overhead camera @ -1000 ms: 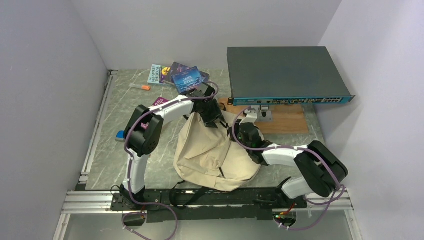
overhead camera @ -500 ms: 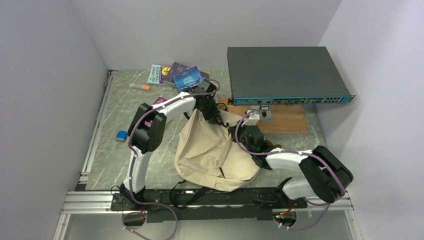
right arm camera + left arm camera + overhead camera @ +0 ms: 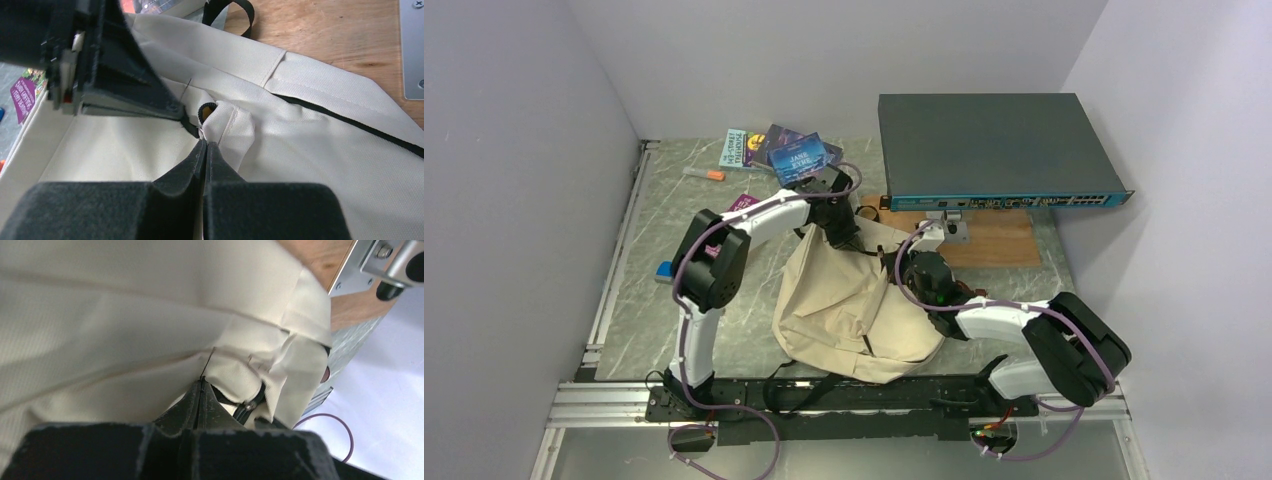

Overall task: Pack the student bag
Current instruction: Unzip the student bag at the center of the board.

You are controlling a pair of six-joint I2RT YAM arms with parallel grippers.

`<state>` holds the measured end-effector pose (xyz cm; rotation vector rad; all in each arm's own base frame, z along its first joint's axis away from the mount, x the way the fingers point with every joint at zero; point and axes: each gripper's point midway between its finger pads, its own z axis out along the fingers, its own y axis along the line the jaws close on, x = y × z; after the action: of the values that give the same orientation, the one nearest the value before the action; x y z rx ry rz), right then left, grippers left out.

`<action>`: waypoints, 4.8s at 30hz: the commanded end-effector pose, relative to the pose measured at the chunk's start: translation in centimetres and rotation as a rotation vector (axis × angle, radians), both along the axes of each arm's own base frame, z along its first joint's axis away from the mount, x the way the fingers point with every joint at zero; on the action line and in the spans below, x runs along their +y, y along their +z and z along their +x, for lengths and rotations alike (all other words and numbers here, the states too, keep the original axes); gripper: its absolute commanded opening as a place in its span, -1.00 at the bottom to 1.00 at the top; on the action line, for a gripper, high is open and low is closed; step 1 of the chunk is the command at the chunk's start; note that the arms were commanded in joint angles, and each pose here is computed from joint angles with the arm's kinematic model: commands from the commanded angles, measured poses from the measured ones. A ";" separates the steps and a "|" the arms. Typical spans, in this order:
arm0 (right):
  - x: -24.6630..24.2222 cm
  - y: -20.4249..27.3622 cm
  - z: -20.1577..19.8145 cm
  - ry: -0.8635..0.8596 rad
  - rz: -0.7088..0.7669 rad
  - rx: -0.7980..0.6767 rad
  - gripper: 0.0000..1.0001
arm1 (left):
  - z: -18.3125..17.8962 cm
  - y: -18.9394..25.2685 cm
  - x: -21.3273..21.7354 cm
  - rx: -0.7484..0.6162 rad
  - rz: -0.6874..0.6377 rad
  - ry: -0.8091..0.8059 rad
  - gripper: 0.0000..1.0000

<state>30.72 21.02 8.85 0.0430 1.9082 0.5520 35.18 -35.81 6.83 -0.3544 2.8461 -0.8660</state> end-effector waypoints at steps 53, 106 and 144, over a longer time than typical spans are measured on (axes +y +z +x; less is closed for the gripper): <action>-0.4 0.9 -3.9 0.026 0.038 0.210 0.02 | -17.7 8.0 3.4 -0.449 -0.120 -0.209 0.22; 1.4 4.1 -8.2 0.193 0.252 0.056 -1.00 | -11.9 1.3 -3.2 -0.367 -0.040 -0.369 -0.14; -2.7 4.7 -3.2 -0.104 0.206 0.045 -1.00 | -27.0 -2.9 6.4 -0.201 0.067 -0.308 -1.00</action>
<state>23.95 20.00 9.23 0.1921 2.0501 0.7345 11.95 -32.62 6.97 0.2021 2.6163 -0.8790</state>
